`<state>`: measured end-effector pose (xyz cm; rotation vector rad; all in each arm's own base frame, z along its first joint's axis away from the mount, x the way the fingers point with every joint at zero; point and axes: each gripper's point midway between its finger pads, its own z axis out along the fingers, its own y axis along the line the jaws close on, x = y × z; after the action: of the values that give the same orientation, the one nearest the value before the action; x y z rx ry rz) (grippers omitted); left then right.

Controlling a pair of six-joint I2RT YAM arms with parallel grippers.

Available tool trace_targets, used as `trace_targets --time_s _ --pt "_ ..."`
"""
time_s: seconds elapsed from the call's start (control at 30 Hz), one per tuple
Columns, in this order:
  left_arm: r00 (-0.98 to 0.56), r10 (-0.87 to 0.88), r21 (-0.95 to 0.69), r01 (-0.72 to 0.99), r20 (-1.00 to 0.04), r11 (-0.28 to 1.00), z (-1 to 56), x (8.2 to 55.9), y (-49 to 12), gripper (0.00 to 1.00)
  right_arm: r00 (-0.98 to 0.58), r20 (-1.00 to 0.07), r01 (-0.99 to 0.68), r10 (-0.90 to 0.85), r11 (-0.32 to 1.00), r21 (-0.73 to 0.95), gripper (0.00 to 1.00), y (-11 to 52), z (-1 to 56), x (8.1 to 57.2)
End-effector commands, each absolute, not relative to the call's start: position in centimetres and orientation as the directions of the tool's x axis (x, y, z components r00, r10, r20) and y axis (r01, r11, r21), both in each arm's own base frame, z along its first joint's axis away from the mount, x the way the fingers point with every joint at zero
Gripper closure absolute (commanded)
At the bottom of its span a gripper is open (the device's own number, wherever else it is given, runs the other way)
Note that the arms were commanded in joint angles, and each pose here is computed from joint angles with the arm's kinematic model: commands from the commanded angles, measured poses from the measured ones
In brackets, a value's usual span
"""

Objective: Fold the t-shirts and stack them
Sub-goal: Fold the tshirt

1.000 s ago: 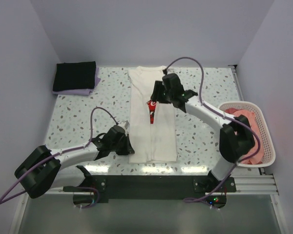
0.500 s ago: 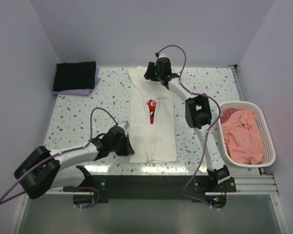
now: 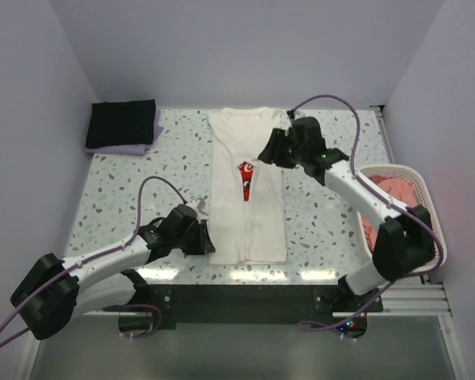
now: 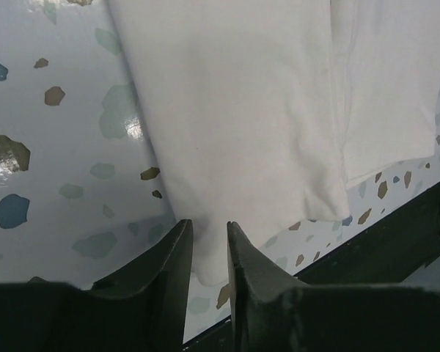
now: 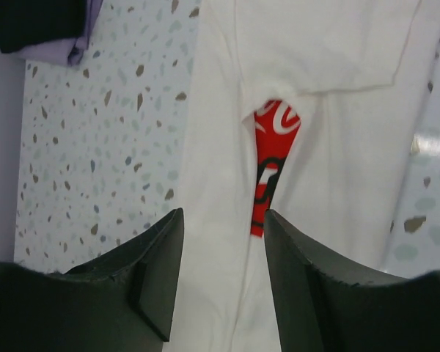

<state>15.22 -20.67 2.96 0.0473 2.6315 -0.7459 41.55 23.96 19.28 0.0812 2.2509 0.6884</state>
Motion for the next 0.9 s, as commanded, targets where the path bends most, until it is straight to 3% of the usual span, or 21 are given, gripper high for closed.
trace_targets --time_s 0.0,0.07,0.17,0.33,0.47,0.63,0.87 --pt "-0.920 -0.084 -0.513 0.136 -0.382 0.847 4.1 15.3 -20.7 0.68 -0.857 -0.469 -0.062 0.213 0.861 0.504 0.49 23.1 12.3 32.7" --pt "-0.921 -0.091 -0.515 0.127 -0.378 0.848 4.3 15.1 -20.6 0.67 -0.867 -0.436 -0.050 0.243 0.827 0.560 0.49 23.0 12.9 29.4" --pt "-0.927 -0.089 -0.518 0.123 -0.365 0.847 4.3 14.7 -20.5 0.64 -0.914 -0.351 -0.007 0.202 0.859 0.512 0.49 21.2 8.8 22.9" --pt "-0.942 -0.069 -0.528 0.123 -0.328 0.840 3.5 13.5 -20.3 0.56 -0.955 -0.245 0.036 0.166 0.887 0.460 0.49 18.6 6.4 17.1" --pt "-0.949 -0.080 -0.558 0.110 -0.305 0.822 2.8 12.8 -20.4 0.50 -0.956 -0.226 0.070 0.186 0.895 0.441 0.50 16.9 5.6 15.0" --pt "-0.953 -0.094 -0.567 0.090 -0.288 0.819 1.8 12.4 -20.3 0.50 -0.964 -0.160 0.112 0.213 0.868 0.483 0.53 17.4 3.7 13.5" --pt "-0.958 -0.100 -0.554 0.068 -0.267 0.829 0.7 11.9 -19.8 0.59 -0.965 -0.078 0.174 0.249 0.837 0.518 0.55 17.9 1.1 12.2"
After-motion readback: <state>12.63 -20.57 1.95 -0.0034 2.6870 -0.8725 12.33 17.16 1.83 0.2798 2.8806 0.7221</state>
